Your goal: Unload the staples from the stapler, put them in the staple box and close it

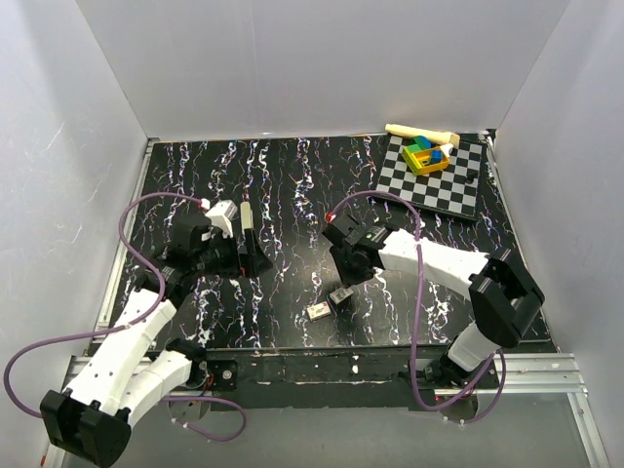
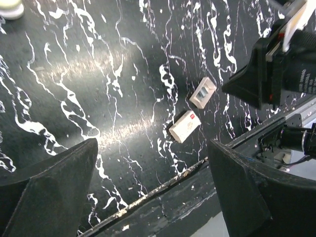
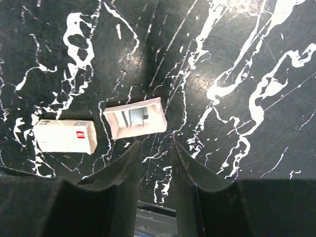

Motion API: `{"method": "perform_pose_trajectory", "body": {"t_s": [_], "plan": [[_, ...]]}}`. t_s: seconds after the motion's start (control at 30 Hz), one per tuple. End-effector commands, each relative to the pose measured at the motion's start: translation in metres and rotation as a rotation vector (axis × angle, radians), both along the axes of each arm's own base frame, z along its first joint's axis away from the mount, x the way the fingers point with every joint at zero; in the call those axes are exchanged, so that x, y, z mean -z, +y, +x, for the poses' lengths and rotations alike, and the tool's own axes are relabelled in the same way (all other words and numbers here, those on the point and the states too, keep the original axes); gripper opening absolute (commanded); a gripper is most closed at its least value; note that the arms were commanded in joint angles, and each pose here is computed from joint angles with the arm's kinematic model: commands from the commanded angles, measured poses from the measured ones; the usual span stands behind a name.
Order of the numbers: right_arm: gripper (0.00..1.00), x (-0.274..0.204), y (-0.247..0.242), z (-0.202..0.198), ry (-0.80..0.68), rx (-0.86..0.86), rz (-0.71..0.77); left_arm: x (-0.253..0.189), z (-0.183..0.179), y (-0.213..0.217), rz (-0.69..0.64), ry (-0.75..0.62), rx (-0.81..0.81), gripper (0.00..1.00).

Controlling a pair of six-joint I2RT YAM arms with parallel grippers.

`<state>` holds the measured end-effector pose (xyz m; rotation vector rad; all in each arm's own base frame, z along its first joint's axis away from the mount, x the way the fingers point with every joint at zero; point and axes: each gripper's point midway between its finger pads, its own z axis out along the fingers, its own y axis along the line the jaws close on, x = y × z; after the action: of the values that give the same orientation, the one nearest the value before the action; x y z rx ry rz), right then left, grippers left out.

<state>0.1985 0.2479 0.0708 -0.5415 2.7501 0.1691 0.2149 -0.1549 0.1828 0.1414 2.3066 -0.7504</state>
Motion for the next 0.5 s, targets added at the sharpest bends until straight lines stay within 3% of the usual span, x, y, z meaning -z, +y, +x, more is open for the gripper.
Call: {"method": "perform_pose_trajectory", "body": {"t_s": [0.0,0.23,0.47], "plan": [[0.38,-0.005,-0.008,0.005,-0.001,0.003,0.029,0.023,-0.013,-0.009,-0.012,0.098,-0.004,0.89],[0.38,0.001,-0.006,0.008,0.037,-0.001,0.071,0.050,-0.023,-0.027,0.045,0.210,-0.003,0.72],[0.38,0.008,-0.004,0.008,0.054,-0.024,0.074,0.072,-0.034,-0.040,0.081,0.292,0.002,0.30]]}}
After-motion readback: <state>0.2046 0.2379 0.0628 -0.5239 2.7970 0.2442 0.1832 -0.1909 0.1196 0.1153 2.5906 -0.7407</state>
